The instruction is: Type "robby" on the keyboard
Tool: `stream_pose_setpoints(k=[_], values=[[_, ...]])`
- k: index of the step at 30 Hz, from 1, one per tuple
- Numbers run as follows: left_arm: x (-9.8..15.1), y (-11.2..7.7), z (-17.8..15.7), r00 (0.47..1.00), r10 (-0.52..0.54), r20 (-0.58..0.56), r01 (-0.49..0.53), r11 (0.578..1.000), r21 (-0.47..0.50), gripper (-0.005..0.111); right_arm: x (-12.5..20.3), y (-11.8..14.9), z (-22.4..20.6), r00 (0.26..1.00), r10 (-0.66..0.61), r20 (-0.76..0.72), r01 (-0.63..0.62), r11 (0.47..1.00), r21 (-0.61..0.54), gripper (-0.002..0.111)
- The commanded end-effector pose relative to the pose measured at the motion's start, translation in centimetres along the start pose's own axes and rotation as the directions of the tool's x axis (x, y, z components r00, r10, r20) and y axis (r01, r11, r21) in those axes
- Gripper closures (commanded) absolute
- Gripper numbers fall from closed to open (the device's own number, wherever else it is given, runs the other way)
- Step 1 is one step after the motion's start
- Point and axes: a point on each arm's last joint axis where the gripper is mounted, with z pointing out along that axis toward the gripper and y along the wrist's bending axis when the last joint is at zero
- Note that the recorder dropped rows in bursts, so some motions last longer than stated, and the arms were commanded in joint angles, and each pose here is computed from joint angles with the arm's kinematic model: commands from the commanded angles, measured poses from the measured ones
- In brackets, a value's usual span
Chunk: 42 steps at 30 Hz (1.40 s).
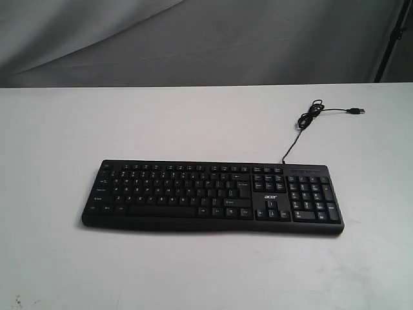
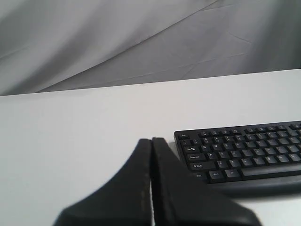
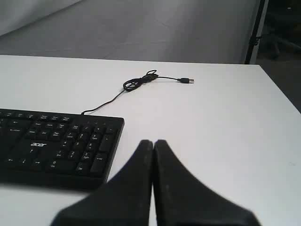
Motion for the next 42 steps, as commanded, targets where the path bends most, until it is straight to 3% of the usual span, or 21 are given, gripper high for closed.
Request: stream_pose_setpoints(k=[1, 11, 14, 18, 28, 29, 31, 33, 35, 37, 39, 42], values=[[0.1, 0.0, 0.0, 1.000, 0.003, 0.005, -0.003, 1.000, 0.005, 0.107, 0.1, 0.0, 0.0, 1.000, 0.008, 0.002, -0.008, 1.000, 0.003, 0.108], [0.1, 0.0, 0.0, 1.000, 0.003, 0.005, -0.003, 1.000, 0.005, 0.107, -0.2, -0.1, 0.0, 0.999, -0.031, 0.033, 0.030, 0.999, 0.014, 0.108], [0.1, 0.0, 0.0, 1.000, 0.003, 0.005, -0.003, 1.000, 0.005, 0.107, -1.8, -0.1, -0.2, 0.977, -0.059, 0.207, 0.054, 0.998, 0.026, 0.108], [0.1, 0.0, 0.0, 1.000, 0.003, 0.005, -0.003, 1.000, 0.005, 0.107, -4.0, 0.0, -1.0, 0.893, -0.053, 0.448, 0.045, 0.999, 0.029, 0.108], [0.1, 0.0, 0.0, 1.000, 0.003, 0.005, -0.003, 1.000, 0.005, 0.107, -5.7, 0.0, -2.1, 0.772, -0.049, 0.633, 0.039, 0.999, 0.030, 0.108], [0.1, 0.0, 0.0, 1.000, 0.003, 0.005, -0.003, 1.000, 0.005, 0.107, -6.1, 0.0, -2.5, 0.729, -0.025, 0.684, 0.019, 1.000, 0.016, 0.108], [0.1, 0.0, 0.0, 1.000, 0.003, 0.005, -0.003, 1.000, 0.005, 0.107, -7.0, 0.0, -3.4, 0.611, 0.213, 0.763, -0.134, 0.977, -0.165, 0.108], [0.1, 0.0, 0.0, 1.000, 0.003, 0.005, -0.003, 1.000, 0.005, 0.107, -7.5, 0.1, -4.1, 0.498, 0.451, 0.741, -0.244, 0.893, -0.379, 0.108], [0.1, 0.0, 0.0, 1.000, 0.003, 0.005, -0.003, 1.000, 0.005, 0.107, -7.9, 0.2, -4.8, 0.426, 0.466, 0.776, -0.207, 0.885, -0.417, 0.108], [0.1, 0.0, 0.0, 1.000, 0.003, 0.005, -0.003, 1.000, 0.005, 0.107, -9.0, 0.6, -5.6, 0.420, 0.433, 0.798, -0.140, 0.899, -0.415, 0.108], [0.1, 0.0, 0.0, 1.000, 0.003, 0.005, -0.003, 1.000, 0.005, 0.107, -10.7, 1.1, -6.4, 0.467, 0.401, 0.788, -0.082, 0.907, -0.413, 0.108], [0.1, 0.0, 0.0, 1.000, 0.003, 0.005, -0.003, 1.000, 0.005, 0.107, -13.4, 1.1, -6.4, 0.573, 0.481, 0.663, -0.193, 0.866, -0.461, 0.108]])
